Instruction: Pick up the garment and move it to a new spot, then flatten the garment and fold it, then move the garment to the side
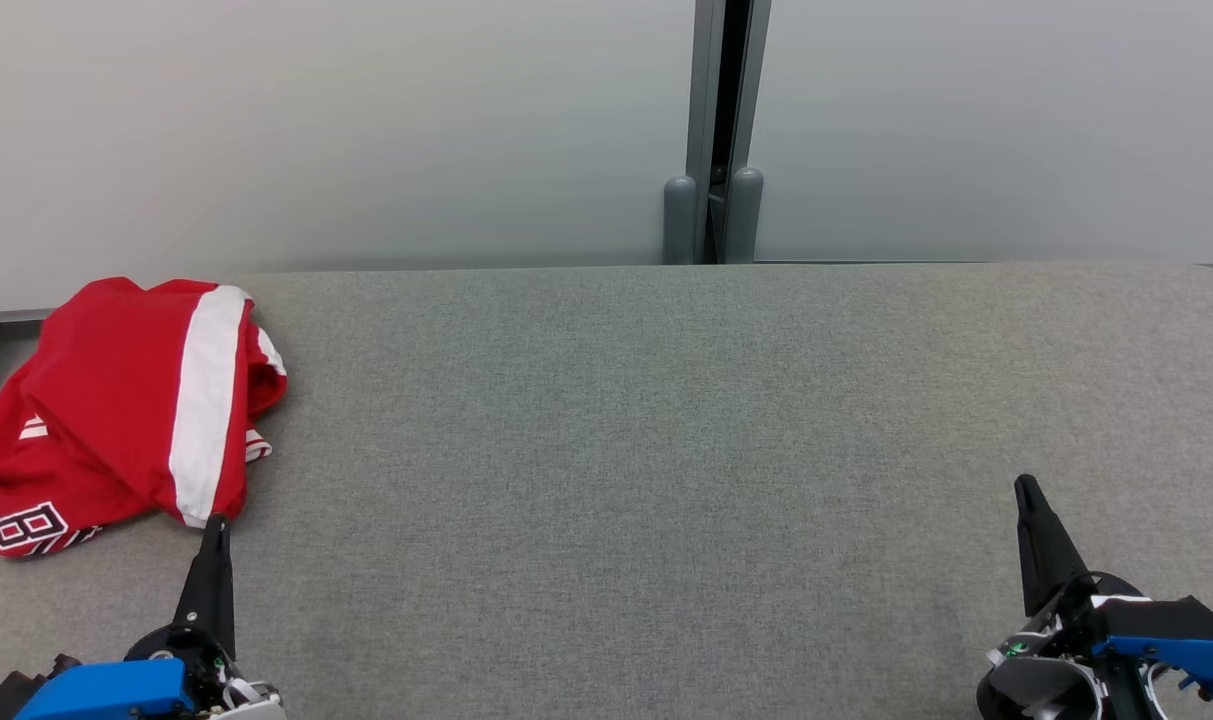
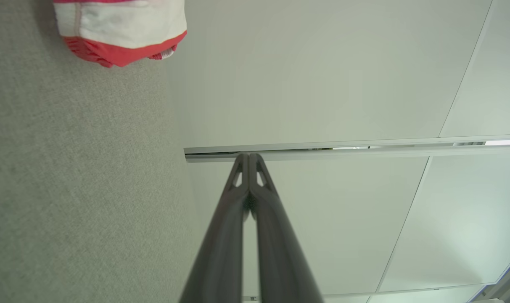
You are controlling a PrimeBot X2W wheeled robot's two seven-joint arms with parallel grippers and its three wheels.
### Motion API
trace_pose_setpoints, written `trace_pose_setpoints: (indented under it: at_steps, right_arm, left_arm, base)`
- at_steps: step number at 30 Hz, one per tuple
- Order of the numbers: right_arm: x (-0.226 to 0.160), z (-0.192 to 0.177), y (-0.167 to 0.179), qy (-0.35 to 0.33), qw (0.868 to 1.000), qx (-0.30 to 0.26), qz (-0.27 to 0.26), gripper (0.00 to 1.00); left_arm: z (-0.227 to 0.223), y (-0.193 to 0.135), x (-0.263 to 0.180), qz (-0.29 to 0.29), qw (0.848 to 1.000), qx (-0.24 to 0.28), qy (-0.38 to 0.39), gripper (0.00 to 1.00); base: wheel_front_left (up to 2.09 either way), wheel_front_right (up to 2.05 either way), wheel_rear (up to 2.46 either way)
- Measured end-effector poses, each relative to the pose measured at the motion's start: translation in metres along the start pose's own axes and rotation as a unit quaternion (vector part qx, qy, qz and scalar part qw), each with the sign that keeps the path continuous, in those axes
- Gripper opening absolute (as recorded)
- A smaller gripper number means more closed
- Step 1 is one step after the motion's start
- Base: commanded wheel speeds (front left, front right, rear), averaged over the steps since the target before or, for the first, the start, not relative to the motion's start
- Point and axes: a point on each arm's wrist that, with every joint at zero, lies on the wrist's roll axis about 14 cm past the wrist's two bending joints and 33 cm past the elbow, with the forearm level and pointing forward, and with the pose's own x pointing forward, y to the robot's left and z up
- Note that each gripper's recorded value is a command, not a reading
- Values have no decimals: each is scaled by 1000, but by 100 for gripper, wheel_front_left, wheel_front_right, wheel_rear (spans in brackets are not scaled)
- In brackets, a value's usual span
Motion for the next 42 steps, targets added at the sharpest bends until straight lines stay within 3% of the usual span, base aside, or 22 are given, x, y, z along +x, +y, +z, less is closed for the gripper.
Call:
trace_pose_setpoints:
  at_steps: [16, 17, 20, 21, 22, 30, 42]
  right_arm:
    - [0, 0, 0, 0, 1000, 0, 0, 0]
    - [-1, 0, -3, 0, 1000, 0, -4, 100]
    - [-9, 0, -21, -2, 1000, 3, -31, 100]
    - [-12, 0, -27, -2, 999, 4, -40, 0]
    - [-15, 1, -32, -4, 999, 4, -48, 100]
    - [-15, 0, -30, -10, 999, -26, -46, 100]
    - [-10, -6, -15, -6, 989, -148, -25, 100]
  left_arm:
    - [0, 0, 0, 0, 1000, 0, 0, 0]
    - [0, 3, -1, 4, 1000, -1, 0, 100]
    - [-3, 20, -8, 29, 1000, -7, -1, 100]
    - [-4, 26, -10, 38, 999, -10, -1, 0]
    - [-5, 30, -13, 45, 999, -11, -1, 100]
    - [-3, 28, -13, 43, 999, 26, -10, 100]
    - [-5, 12, -9, 30, 989, 144, -15, 100]
  base:
    - [0, 0, 0]
    - [0, 0, 0]
    - [0, 0, 0]
    - [0, 0, 0]
    - [0, 0, 0]
    - [0, 0, 0]
    - [0, 0, 0]
